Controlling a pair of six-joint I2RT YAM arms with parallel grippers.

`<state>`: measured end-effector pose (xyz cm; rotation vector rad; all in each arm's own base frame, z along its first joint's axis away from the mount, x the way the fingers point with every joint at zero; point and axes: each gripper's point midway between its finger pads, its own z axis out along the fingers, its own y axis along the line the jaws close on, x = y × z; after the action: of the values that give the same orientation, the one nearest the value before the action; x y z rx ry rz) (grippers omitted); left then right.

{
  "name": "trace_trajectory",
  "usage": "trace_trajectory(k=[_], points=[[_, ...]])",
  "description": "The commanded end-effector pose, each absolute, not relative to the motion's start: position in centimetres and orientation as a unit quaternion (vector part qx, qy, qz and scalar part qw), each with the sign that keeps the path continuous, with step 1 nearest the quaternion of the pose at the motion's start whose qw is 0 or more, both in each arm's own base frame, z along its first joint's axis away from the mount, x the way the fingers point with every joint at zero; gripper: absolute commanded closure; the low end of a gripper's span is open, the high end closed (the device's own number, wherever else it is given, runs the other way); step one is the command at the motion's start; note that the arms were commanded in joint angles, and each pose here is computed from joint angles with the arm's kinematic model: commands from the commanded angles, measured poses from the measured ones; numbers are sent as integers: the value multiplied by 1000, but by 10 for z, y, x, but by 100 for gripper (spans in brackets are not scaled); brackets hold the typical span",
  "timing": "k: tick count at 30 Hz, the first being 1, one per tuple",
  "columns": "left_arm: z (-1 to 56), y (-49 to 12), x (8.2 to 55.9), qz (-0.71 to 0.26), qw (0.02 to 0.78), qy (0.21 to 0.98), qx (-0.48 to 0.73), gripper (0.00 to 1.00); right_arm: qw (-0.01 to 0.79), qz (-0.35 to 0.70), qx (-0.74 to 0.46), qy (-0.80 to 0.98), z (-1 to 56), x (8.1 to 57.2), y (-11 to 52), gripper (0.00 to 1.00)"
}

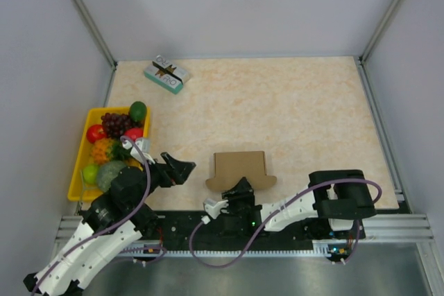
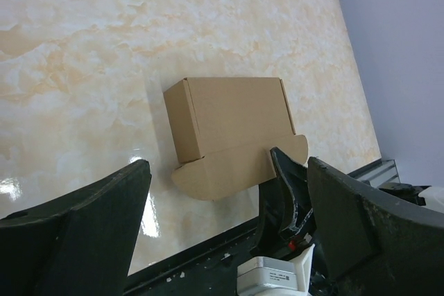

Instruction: Fold the paper box

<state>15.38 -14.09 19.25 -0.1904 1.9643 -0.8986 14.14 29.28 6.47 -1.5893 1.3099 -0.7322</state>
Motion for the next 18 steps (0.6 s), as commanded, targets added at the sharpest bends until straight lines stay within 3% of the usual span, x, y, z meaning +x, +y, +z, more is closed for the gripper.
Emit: trace_trajectory(k=[1,13,18], points=[[216,-136,152,-378,494,779,-74,2,482,-285,-630,538,78,146,298,66],[222,-128,155,-363,511,775,-78,2,495,-252,-628,545,111,149,311,99],[227,-126,155,-365,516,771,-80,2,493,-208,-629,563,141,154,316,100]])
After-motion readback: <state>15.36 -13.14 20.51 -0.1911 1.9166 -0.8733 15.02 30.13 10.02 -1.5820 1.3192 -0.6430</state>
